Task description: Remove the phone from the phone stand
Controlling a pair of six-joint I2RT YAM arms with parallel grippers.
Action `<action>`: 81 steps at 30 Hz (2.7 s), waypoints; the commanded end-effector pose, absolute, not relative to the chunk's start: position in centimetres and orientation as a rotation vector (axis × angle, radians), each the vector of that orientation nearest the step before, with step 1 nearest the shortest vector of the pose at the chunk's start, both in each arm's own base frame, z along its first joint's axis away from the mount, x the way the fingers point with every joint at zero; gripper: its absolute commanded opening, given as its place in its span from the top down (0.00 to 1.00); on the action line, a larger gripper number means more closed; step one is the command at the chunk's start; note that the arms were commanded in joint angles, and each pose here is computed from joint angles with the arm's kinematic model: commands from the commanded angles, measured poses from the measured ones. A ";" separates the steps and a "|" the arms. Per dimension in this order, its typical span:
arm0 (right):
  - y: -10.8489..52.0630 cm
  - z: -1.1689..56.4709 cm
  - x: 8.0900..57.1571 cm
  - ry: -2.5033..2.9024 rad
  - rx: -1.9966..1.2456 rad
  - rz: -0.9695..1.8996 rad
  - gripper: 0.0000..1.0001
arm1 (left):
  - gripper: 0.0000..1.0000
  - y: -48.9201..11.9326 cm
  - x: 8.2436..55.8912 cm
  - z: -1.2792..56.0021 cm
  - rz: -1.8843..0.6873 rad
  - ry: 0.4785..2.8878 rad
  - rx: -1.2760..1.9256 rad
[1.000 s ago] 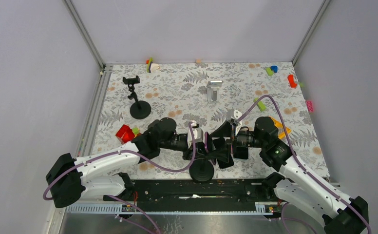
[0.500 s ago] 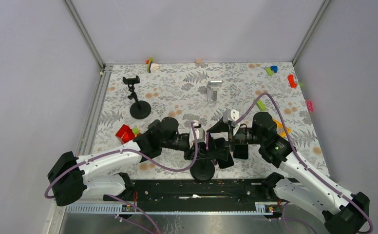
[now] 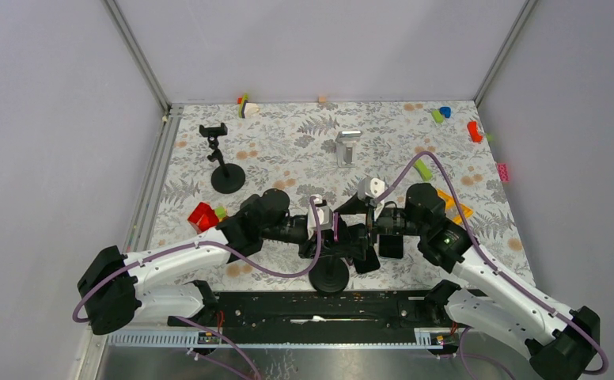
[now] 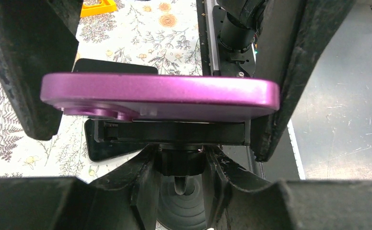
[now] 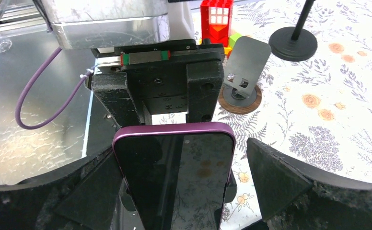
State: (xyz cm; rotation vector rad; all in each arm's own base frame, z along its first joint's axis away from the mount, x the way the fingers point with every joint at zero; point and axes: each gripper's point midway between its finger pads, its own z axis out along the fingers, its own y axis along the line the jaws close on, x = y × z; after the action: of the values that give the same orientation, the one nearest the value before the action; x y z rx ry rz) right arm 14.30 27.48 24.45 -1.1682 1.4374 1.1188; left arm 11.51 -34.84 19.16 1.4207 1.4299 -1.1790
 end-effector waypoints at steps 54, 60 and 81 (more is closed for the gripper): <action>28.1 22.2 19.0 1.428 -1.059 0.836 1.00 | 1.00 -34.7 8.0 21.0 -1.292 1.195 1.508; 28.2 21.6 19.6 1.450 -1.056 0.878 1.00 | 1.00 -34.8 7.4 20.7 -1.312 1.199 1.499; 27.0 19.9 20.5 1.523 -0.992 0.856 1.00 | 1.00 -35.3 9.2 20.3 -1.198 1.288 1.380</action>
State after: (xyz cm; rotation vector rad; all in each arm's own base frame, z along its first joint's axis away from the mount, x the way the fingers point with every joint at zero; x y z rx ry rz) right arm 15.20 28.93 23.20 -1.1439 1.3786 1.1174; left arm 12.31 -34.13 18.42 1.3617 1.4104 -1.0904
